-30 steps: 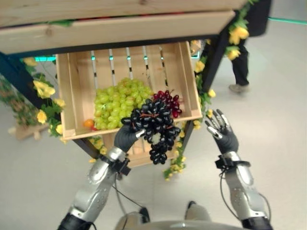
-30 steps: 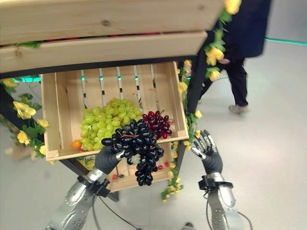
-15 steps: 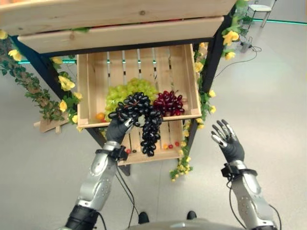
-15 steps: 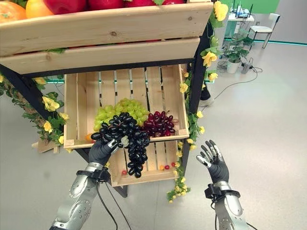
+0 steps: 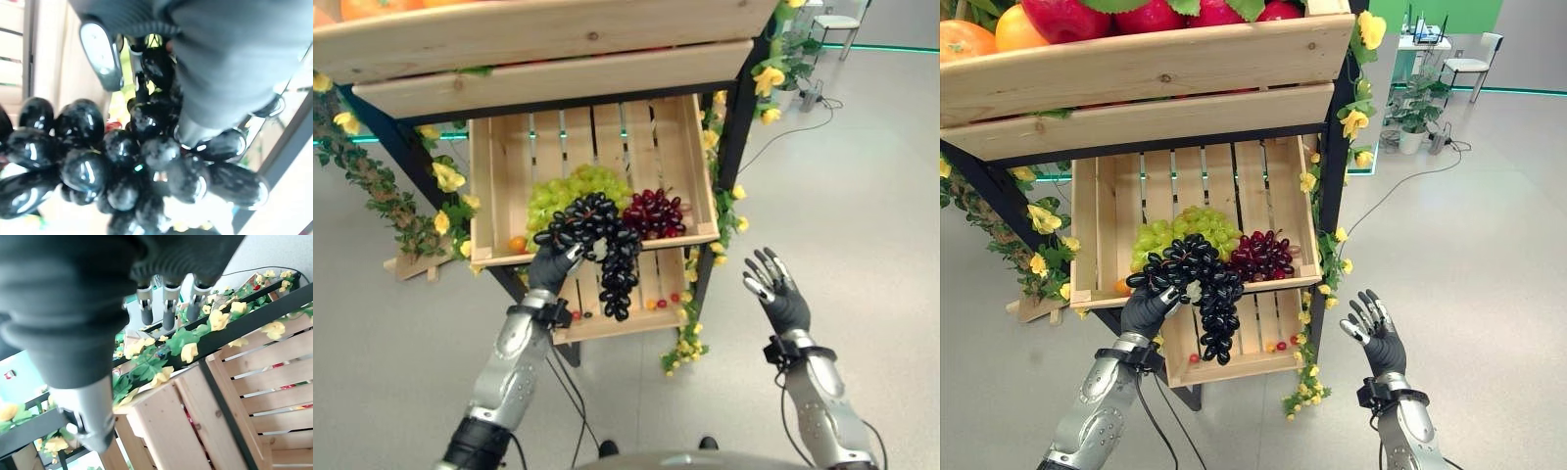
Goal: Pick up the fruits from the basket on one side to the basket on the other side
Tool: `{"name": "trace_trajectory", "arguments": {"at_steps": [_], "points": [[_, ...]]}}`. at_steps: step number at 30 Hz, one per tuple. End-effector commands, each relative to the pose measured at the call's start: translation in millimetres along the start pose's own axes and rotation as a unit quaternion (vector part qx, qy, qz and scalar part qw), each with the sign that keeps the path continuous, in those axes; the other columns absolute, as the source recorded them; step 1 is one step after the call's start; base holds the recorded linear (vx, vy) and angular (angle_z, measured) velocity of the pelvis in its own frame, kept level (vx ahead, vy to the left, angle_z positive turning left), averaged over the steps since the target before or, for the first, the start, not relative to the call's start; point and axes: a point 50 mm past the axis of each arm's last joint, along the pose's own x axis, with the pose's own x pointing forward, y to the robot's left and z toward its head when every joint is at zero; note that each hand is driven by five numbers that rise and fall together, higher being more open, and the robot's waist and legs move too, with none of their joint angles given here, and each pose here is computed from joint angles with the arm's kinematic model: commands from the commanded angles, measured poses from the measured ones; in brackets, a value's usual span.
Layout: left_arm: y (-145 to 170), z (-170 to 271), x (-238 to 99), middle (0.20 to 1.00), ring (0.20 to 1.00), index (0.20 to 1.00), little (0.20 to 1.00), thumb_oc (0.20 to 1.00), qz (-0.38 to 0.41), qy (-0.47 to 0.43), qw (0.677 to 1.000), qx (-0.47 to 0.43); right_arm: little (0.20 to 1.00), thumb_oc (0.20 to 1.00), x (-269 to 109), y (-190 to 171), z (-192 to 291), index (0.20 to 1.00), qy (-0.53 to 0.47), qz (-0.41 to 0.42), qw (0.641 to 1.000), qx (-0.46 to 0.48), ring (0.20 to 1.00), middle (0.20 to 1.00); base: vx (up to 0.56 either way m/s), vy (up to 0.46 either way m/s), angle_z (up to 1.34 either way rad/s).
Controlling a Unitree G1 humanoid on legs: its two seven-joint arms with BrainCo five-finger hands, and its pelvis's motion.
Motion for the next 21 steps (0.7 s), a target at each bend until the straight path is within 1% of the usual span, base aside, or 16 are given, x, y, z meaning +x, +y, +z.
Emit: {"name": "trace_trajectory", "arguments": {"at_steps": [1,4,8,14,21], "points": [[30.8,164.7,56.9,0.2,0.2,0.2,0.2,0.2,0.074,-0.301,0.947,0.084,1.0,1.0,10.2,6.8,16.3,1.0,-0.04,0.018,0.999,-0.014,1.0,1.0,0.0,0.0,0.0],[31.9,188.7,58.4,0.2,0.2,0.2,0.2,0.2,0.06,-0.316,0.939,0.125,1.0,1.0,8.6,3.2,12.4,1.0,-0.03,0.013,0.999,-0.015,1.0,1.0,0.0,-0.01,0.01],[29.5,201.3,61.5,0.2,0.2,0.2,0.2,0.2,0.045,-0.316,0.935,0.156,1.0,1.0,8.4,0.1,10.7,1.0,-0.026,0.005,1.0,-0.013,1.0,1.0,-0.01,-0.028,0.06],[26.3,207.9,63.2,0.2,0.2,0.2,0.2,0.2,0.033,-0.317,0.932,0.17,1.0,1.0,8.5,-2.3,10.9,1.0,-0.028,0.0,1.0,-0.014,1.0,1.0,-0.01,-0.027,0.13],[28.3,213.5,69.4,0.2,0.2,0.2,0.2,0.2,0.038,-0.307,0.932,0.191,1.0,1.0,7.7,-3.4,9.1,1.0,-0.025,-0.002,1.0,-0.013,1.0,1.0,0.0,-0.013,0.05]]}}
